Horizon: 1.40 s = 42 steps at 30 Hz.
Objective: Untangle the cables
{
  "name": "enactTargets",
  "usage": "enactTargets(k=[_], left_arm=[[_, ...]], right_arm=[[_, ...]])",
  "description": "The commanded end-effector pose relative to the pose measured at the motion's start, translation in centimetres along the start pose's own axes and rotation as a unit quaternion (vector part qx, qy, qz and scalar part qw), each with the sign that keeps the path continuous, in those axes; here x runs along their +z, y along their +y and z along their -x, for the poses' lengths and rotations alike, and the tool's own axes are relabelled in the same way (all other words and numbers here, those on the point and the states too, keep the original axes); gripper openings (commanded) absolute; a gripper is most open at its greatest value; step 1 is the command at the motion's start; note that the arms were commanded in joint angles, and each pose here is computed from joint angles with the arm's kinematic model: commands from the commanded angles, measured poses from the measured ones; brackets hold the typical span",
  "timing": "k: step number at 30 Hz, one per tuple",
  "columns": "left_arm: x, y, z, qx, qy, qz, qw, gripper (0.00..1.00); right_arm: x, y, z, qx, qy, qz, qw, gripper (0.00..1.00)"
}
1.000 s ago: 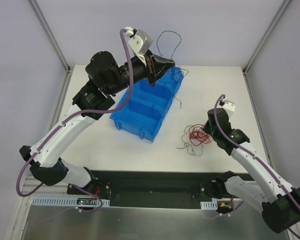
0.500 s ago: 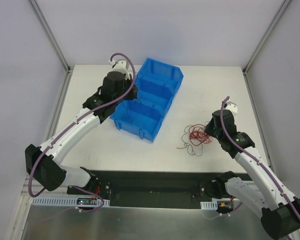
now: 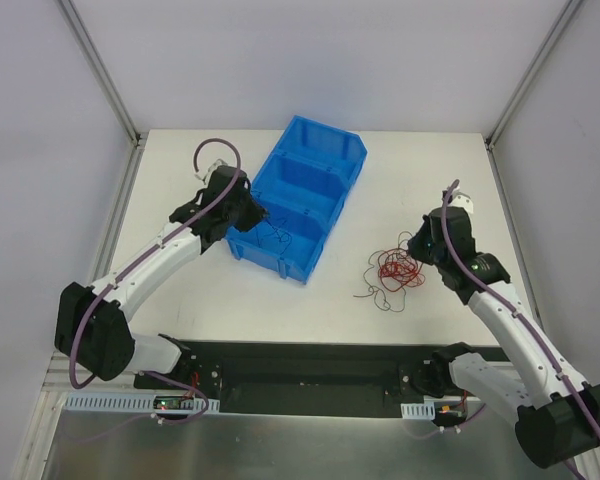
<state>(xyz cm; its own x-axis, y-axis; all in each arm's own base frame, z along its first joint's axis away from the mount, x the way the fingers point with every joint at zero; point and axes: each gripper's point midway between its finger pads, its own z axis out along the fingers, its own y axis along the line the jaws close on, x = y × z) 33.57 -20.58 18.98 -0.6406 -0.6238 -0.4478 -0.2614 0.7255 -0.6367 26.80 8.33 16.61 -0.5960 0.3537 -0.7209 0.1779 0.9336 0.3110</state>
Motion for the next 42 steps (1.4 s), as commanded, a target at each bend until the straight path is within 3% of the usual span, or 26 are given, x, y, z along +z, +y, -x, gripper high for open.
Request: enactTargets(k=[1,2,6,13,16,20,25,29,35,42], left_arm=[[0.9,2.0,-0.5,-0.097,0.021,0.038,0.994,0.0],[1.0,2.2,-0.4,-0.1,0.021,0.039,0.994,0.0],[0.8,2.2,-0.8,-0.112,0.03,0.037,0.993,0.17],[0.4,2.0,-1.3,-0.133,0.043,0.039,0.989,0.58],[-0.2,0.9,0.0,-0.089,0.029,0.021,0.995,0.59],[-1.1,1.2,3.2,0.07,-0.02,0.043,0.996,0.59],[-1.8,5.2,7.4,0.225,-0.054,0.161,0.96,0.67],[-1.8,7.4,9.1,0.303,-0.032,0.182,0.935,0.69],[-1.1,9.1,8.3,0.341,0.036,0.121,0.932,0.66],[1.9,9.1,7.5,0.323,0.096,0.077,0.938,0.47]], right_arm=[[-0.9,2.1,2.8,-0.003,-0.025,0.039,0.999,0.0],[-0.9,2.2,2.8,-0.005,-0.025,0.041,0.999,0.01],[-1.0,2.1,3.3,-0.013,-0.033,0.039,0.999,0.0],[-1.6,3.2,3.3,-0.031,-0.023,0.072,0.997,0.0],[-1.3,2.9,3.1,-0.031,-0.026,0.067,0.997,0.0],[-1.2,3.7,3.4,-0.034,-0.019,0.078,0.996,0.0],[-1.6,4.1,3.2,-0.041,-0.01,0.091,0.995,0.0],[-1.6,3.8,3.2,-0.044,-0.012,0.083,0.996,0.0],[-1.6,4.5,3.2,-0.042,0.003,0.093,0.995,0.0],[-2.2,4.3,3.8,-0.049,-0.004,0.086,0.995,0.0]])
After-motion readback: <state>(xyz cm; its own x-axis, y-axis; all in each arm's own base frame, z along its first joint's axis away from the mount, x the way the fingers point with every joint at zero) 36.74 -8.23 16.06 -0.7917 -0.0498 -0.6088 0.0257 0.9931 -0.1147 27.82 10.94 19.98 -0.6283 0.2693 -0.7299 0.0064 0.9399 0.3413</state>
